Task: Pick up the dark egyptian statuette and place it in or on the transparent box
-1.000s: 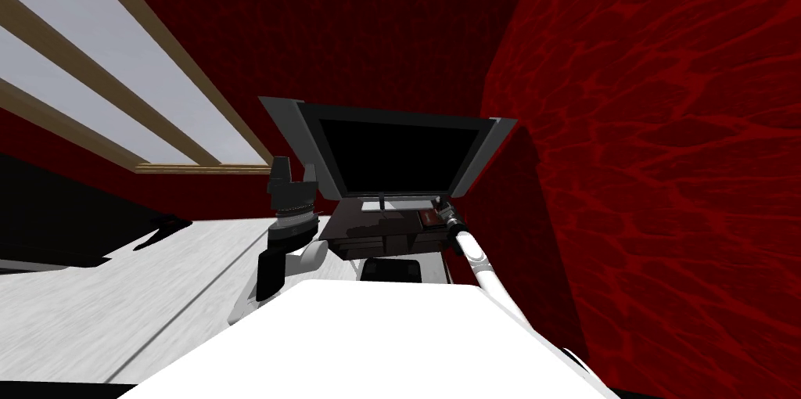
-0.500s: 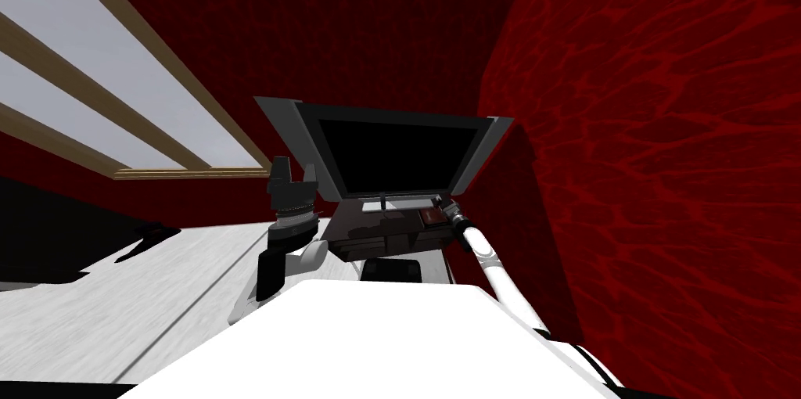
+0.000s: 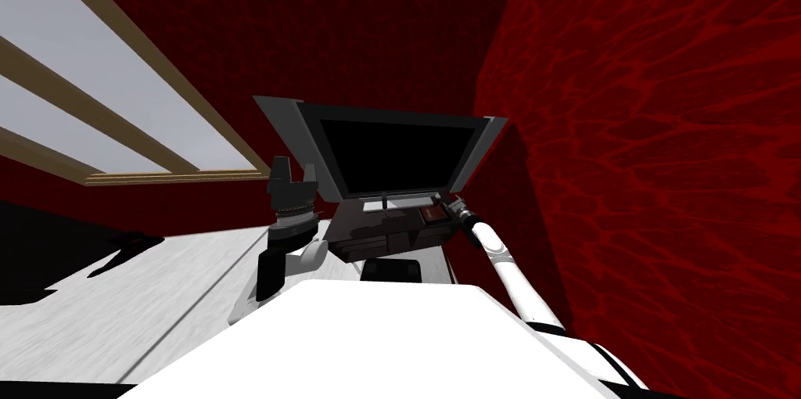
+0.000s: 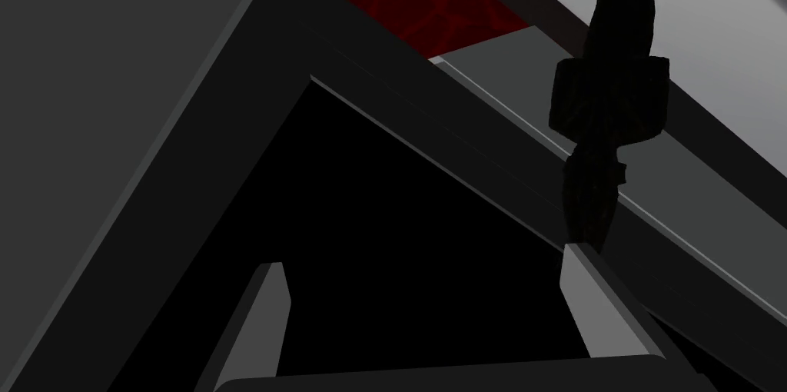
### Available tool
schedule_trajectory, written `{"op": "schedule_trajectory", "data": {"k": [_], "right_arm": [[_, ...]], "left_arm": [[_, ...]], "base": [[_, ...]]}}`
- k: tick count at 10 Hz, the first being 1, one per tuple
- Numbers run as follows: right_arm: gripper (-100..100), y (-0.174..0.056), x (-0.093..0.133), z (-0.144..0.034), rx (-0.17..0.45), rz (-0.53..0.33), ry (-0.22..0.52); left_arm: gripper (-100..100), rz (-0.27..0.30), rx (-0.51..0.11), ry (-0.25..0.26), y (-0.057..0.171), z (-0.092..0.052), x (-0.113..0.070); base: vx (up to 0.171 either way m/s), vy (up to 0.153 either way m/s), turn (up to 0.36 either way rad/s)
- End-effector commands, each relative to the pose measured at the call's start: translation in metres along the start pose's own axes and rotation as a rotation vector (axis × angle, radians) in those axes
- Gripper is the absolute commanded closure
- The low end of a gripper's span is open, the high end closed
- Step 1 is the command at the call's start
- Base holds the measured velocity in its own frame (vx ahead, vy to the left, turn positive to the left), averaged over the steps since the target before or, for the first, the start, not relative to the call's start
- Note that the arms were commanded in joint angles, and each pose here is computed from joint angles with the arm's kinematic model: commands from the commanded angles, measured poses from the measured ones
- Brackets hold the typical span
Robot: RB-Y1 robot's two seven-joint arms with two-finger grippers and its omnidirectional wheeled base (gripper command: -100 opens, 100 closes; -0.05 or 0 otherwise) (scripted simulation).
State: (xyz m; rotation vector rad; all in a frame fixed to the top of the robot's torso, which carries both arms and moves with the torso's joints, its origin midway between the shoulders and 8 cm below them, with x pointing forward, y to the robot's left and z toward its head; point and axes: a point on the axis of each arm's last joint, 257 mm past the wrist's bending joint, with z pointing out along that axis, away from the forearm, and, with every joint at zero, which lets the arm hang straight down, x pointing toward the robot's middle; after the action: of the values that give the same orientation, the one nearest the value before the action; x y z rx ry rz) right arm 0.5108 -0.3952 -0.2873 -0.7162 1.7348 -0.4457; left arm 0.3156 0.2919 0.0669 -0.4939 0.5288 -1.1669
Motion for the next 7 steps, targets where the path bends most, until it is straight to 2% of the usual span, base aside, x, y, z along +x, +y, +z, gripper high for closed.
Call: {"op": "schedule_trajectory", "data": {"k": [1, 2, 7], "right_arm": [[-100, 0.0, 0.0, 0.0, 0.0, 0.0, 0.0], [0, -0.0004, -0.0002, -0.0003, -0.003, 0.002, -0.001], [0, -0.0003, -0.0002, -0.0002, -0.002, 0.002, -0.001]], "left_arm": [[0, 0.0, 0.0, 0.0, 0.0, 0.0, 0.0], [0, 0.0, 0.0, 0.0, 0.0, 0.0, 0.0], [0, 0.0, 0.0, 0.0, 0.0, 0.0, 0.0]], "base": [[-0.011, 0.014, -0.022], [0.0, 0.0, 0.0], [0.0, 0.0, 0.0]]}}
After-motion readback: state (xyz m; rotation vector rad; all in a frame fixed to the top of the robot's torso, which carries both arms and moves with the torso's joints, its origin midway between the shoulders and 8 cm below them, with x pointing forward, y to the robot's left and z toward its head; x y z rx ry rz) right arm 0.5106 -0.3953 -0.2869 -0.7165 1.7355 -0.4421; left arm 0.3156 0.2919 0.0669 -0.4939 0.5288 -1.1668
